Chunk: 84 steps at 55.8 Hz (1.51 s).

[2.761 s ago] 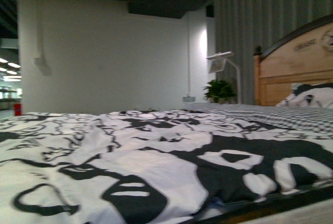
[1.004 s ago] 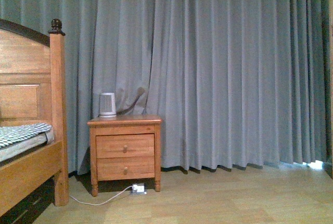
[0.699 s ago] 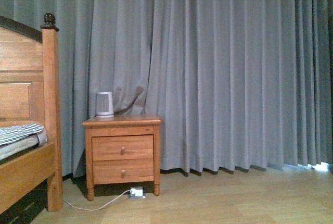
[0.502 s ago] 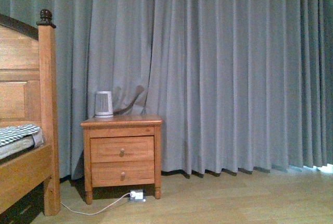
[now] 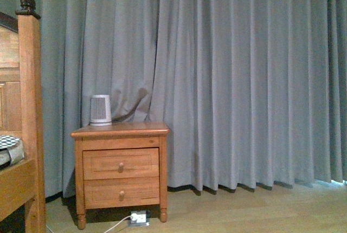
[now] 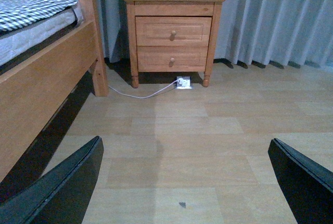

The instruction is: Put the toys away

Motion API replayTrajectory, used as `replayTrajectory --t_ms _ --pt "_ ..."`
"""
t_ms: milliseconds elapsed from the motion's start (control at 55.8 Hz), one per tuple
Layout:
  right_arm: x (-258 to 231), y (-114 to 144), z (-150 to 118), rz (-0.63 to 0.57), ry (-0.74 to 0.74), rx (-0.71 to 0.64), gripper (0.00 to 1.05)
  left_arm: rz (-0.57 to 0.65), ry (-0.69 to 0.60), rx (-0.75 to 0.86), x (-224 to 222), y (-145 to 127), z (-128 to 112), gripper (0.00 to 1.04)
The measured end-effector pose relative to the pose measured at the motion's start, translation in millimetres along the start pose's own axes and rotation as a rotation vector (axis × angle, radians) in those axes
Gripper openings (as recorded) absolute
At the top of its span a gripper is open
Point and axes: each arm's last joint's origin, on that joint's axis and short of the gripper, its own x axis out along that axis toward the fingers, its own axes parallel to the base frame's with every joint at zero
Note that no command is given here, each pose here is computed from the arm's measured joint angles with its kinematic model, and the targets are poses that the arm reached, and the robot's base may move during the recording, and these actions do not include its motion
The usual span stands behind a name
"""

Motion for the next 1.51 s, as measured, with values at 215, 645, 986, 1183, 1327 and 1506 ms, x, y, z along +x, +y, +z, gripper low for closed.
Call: replayTrajectory --t_ms 215,645,986,1183,1327,1506 --pt "0.0 0.0 0.0 0.0 0.0 0.0 0.07 0.0 0.0 0.0 0.0 0.0 0.0 0.98" --pt "0.0 0.0 0.0 0.0 0.0 0.0 0.07 0.0 0.0 0.0 0.0 0.0 0.0 0.98" --pt "0.0 0.0 0.0 0.0 0.0 0.0 0.07 0.0 0.0 0.0 0.0 0.0 0.0 0.98" --pt "0.0 0.0 0.0 0.0 0.0 0.0 0.07 0.0 0.0 0.0 0.0 0.0 0.0 0.98" --pt "0.0 0.0 0.0 0.0 0.0 0.0 0.07 0.0 0.0 0.0 0.0 0.0 0.0 0.98" --pt "0.0 0.0 0.0 -0.001 0.0 0.0 0.07 0.0 0.001 0.0 0.0 0.0 -0.1 0.98"
